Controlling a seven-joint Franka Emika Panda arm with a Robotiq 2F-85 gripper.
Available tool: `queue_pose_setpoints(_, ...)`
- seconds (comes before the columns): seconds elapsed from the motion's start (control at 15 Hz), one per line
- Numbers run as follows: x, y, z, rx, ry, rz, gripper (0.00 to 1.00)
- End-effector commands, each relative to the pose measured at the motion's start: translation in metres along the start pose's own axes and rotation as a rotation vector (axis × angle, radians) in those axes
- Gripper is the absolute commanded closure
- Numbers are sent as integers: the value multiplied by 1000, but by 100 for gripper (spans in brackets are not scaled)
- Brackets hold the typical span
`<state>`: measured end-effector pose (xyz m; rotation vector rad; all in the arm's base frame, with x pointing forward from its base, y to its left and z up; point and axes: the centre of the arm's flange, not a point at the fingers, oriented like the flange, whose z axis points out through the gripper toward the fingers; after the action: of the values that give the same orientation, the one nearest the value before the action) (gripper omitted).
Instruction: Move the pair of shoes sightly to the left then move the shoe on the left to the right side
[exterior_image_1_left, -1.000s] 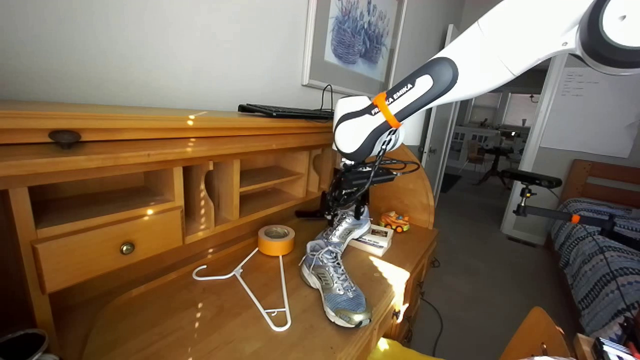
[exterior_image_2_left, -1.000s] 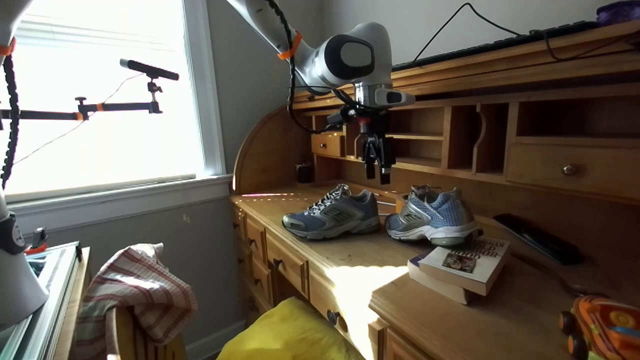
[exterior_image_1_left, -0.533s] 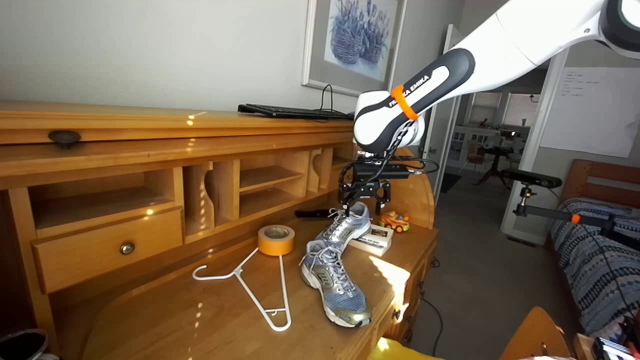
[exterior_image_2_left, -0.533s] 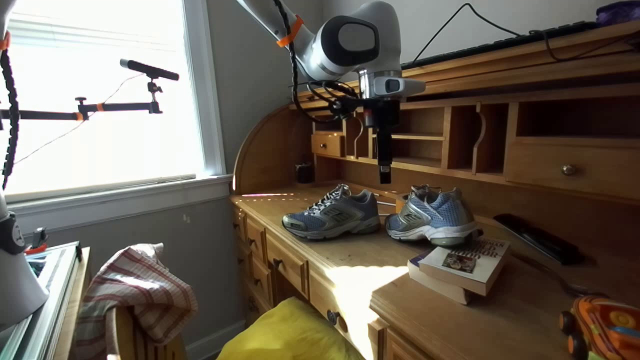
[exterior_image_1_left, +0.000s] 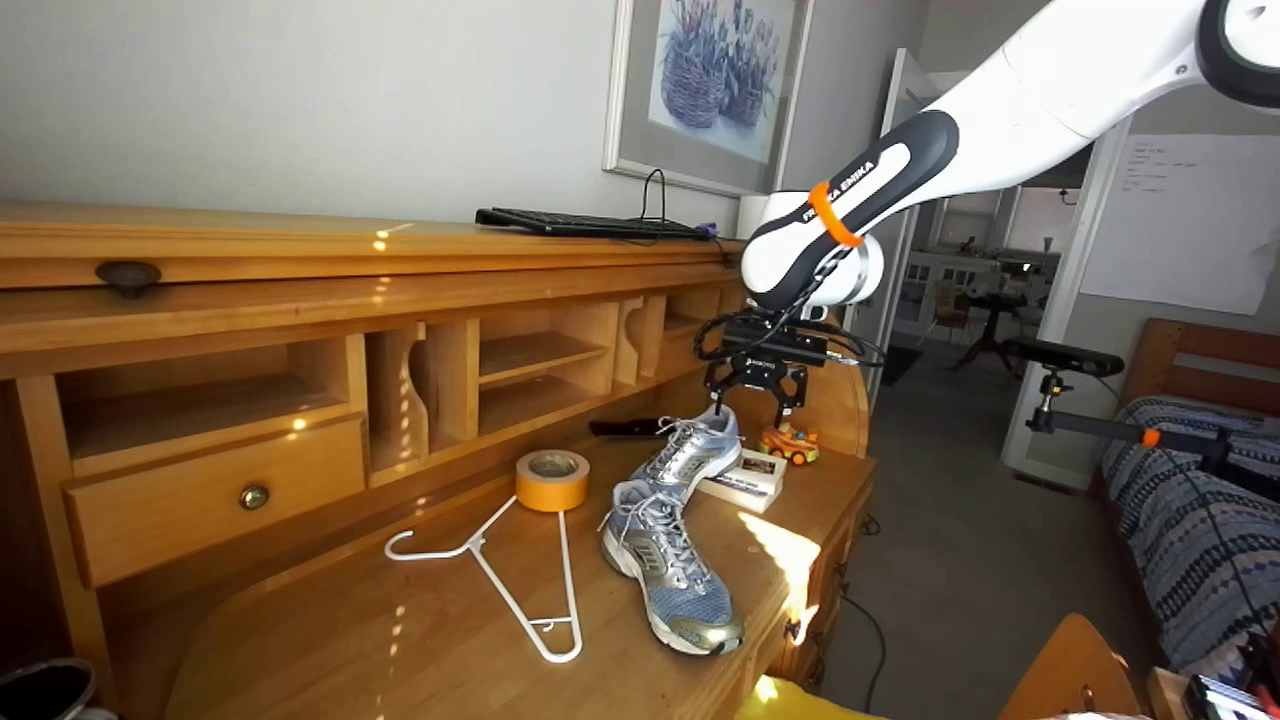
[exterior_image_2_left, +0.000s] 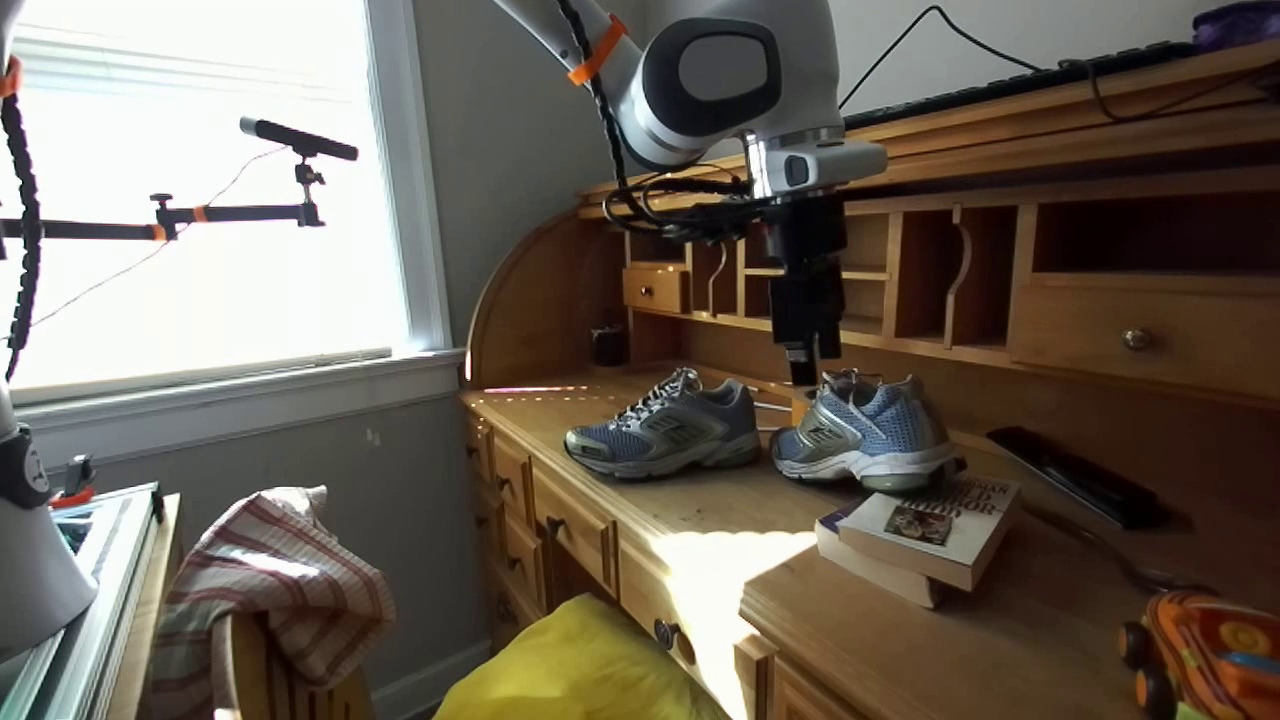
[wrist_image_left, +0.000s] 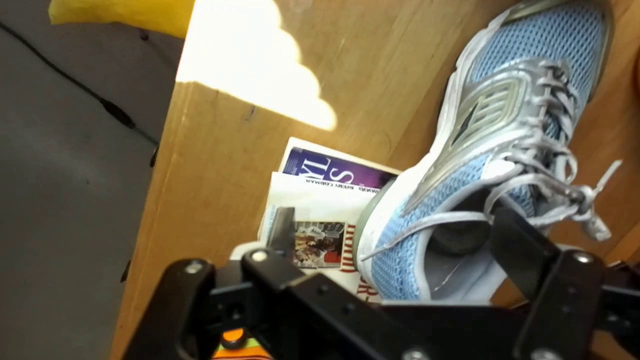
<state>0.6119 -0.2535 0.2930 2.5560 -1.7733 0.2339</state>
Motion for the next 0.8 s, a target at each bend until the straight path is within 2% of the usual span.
queue_pose_setpoints(0.0, 7, 11, 11, 21, 29, 131, 0)
queue_pose_setpoints(0.33, 16, 17, 26, 2, 21, 209, 0)
queue_pose_setpoints(0.73, 25, 13, 44, 20, 45, 217, 0)
